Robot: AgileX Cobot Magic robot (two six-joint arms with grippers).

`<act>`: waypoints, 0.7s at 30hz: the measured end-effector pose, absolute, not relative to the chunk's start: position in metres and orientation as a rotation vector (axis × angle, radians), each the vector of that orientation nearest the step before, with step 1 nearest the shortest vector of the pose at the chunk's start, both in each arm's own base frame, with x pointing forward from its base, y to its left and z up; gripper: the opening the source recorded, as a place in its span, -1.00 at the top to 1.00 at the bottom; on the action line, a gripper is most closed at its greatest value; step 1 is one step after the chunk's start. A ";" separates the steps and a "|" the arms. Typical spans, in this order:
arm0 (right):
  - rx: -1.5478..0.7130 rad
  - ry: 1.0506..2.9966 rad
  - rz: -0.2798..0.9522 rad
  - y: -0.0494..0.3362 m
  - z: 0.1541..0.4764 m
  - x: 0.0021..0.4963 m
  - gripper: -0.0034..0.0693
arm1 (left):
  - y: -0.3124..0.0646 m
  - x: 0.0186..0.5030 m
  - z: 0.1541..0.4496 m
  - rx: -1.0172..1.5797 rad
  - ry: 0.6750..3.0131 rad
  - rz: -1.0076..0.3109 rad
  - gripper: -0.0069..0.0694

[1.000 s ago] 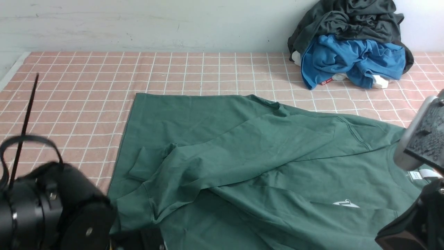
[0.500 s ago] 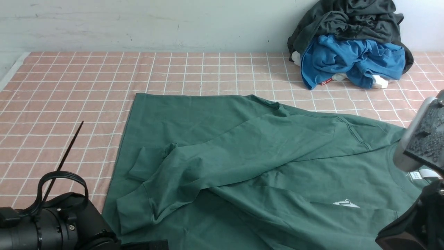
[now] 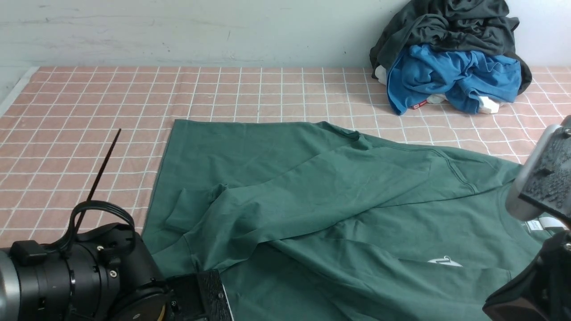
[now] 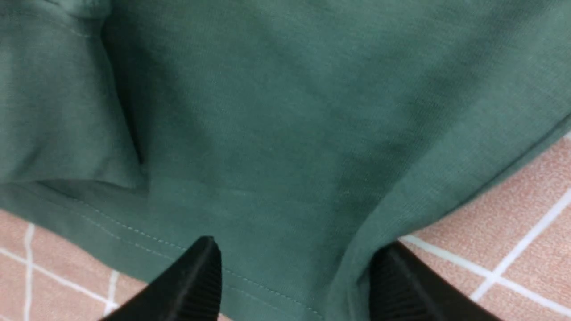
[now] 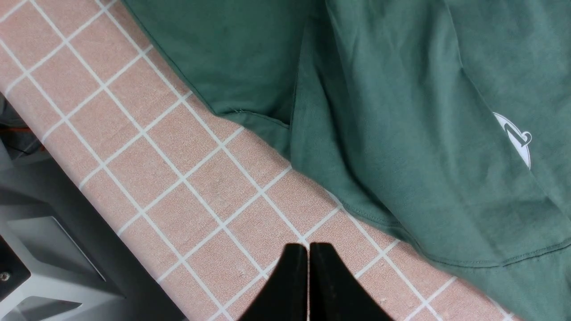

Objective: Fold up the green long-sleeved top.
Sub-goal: Use both arms simultaneously to clamp the lower edge of the clothing fabric

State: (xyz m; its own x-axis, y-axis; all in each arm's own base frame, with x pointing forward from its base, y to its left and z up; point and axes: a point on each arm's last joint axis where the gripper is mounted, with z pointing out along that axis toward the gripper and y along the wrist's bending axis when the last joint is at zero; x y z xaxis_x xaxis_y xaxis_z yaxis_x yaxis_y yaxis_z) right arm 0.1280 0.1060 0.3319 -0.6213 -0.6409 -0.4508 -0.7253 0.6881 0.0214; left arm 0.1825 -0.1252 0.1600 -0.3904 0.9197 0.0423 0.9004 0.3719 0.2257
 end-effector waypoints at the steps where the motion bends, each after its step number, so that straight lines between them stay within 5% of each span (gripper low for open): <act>1: -1.062 2.489 0.281 0.106 0.332 0.128 0.91 | -0.125 0.183 0.159 1.684 2.529 0.325 -0.27; 11: -1.065 2.488 0.281 0.106 0.332 0.128 0.91 | -0.130 0.184 0.147 1.683 2.628 0.304 -0.19; 21: -1.081 2.472 0.191 0.102 0.331 0.131 0.91 | -0.131 0.180 0.147 1.597 2.715 0.263 0.74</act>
State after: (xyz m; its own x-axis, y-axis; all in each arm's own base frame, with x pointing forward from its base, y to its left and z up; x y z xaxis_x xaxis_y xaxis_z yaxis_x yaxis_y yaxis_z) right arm 0.1313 0.1016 0.3315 -0.6019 -0.6664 -0.4401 -0.7260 0.6861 -0.0460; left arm 0.1805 -0.1315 0.1471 -0.4889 0.8665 0.1005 0.8697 0.4753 0.1332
